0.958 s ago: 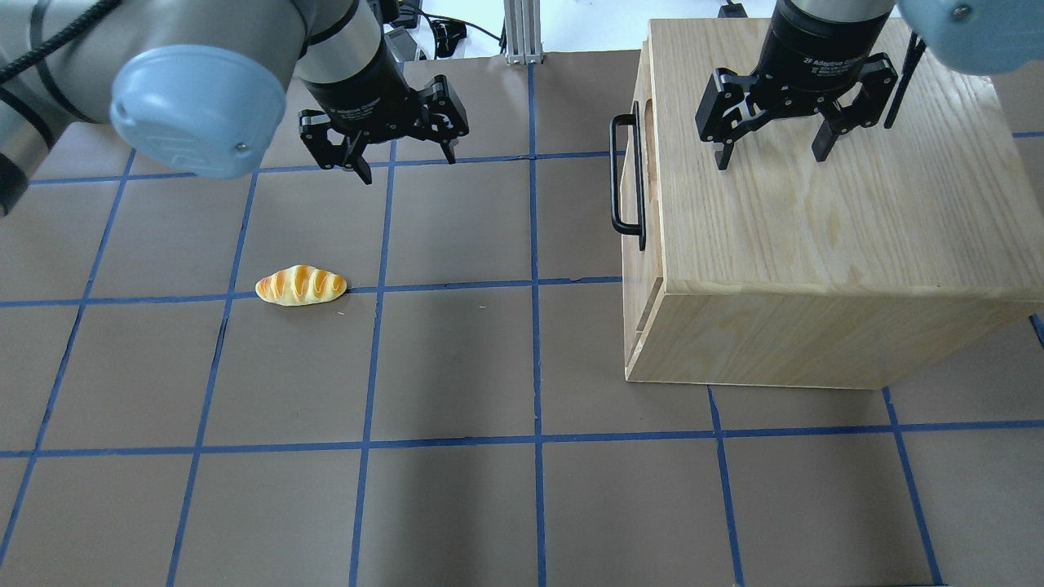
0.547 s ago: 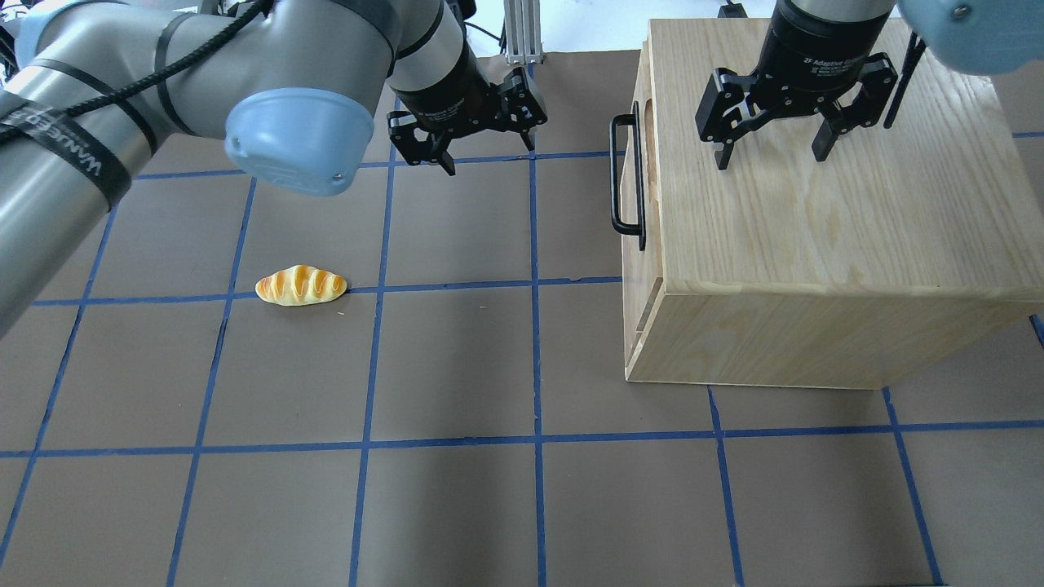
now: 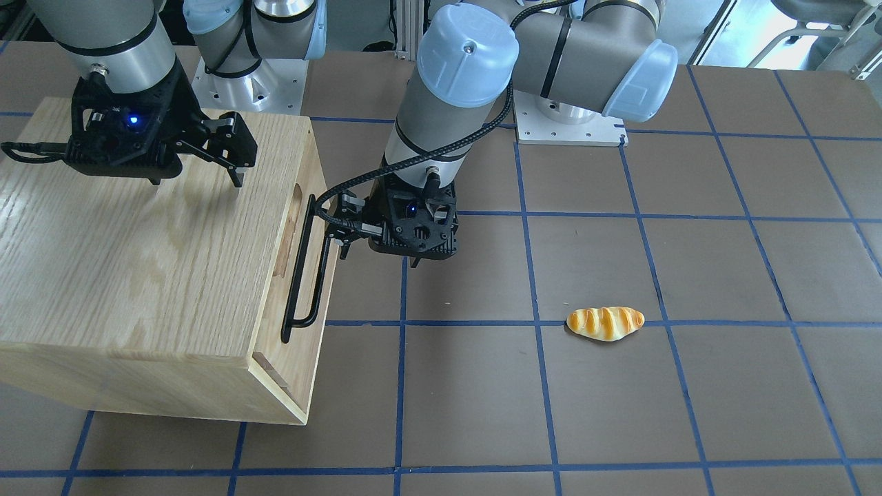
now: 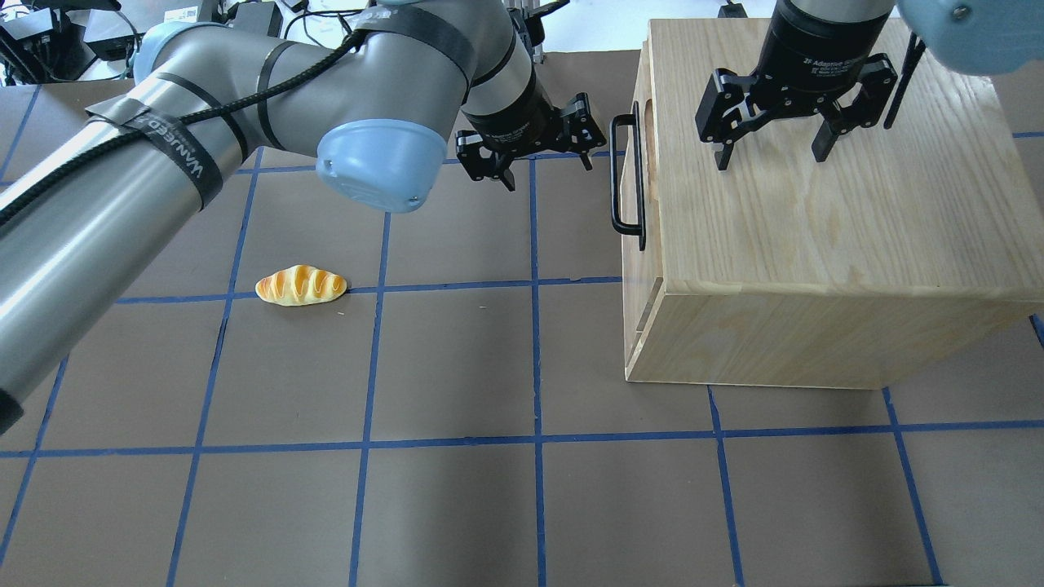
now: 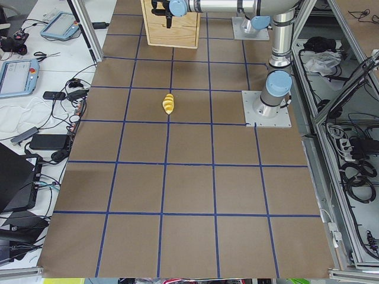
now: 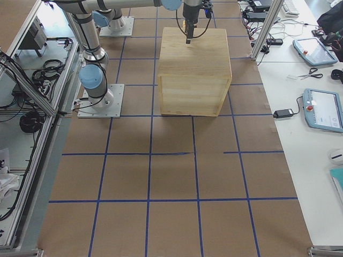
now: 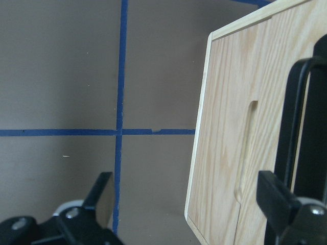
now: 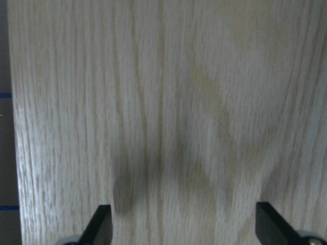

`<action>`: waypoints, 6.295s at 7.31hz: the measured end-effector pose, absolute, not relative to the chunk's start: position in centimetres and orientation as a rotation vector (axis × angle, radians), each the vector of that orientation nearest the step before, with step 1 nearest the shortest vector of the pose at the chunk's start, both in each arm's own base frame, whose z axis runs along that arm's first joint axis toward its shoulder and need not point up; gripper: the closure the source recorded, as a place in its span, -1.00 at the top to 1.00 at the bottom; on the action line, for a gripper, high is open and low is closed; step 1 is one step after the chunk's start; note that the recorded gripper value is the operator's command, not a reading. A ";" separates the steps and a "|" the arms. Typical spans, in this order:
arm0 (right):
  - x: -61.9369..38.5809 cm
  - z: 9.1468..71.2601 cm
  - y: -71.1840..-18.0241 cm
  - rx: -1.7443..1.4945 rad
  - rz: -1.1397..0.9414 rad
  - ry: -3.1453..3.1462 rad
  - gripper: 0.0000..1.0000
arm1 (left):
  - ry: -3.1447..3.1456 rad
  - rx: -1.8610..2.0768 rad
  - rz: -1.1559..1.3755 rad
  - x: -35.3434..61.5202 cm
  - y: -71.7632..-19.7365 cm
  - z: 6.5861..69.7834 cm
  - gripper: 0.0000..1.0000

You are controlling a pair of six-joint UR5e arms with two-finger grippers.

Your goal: Open upper drawer

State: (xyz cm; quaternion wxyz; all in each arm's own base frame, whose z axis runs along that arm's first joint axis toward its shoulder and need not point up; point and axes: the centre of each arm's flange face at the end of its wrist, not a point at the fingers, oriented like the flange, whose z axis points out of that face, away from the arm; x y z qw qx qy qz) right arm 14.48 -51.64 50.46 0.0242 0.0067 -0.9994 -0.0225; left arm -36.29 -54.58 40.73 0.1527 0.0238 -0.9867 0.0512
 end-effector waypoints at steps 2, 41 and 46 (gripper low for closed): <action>14.5 50.5 -51.6 0.020 -0.069 -3.092 1.00 | -2.815 -0.004 0.137 -37.5 -54.8 40.0 1.00; 14.5 50.5 -51.6 0.021 -0.068 -3.092 1.00 | -2.932 -0.054 0.196 -32.1 -58.3 39.3 1.00; 14.5 50.5 -51.6 0.019 -0.069 -3.092 1.00 | -2.952 -0.069 0.203 -29.5 -59.3 39.6 1.00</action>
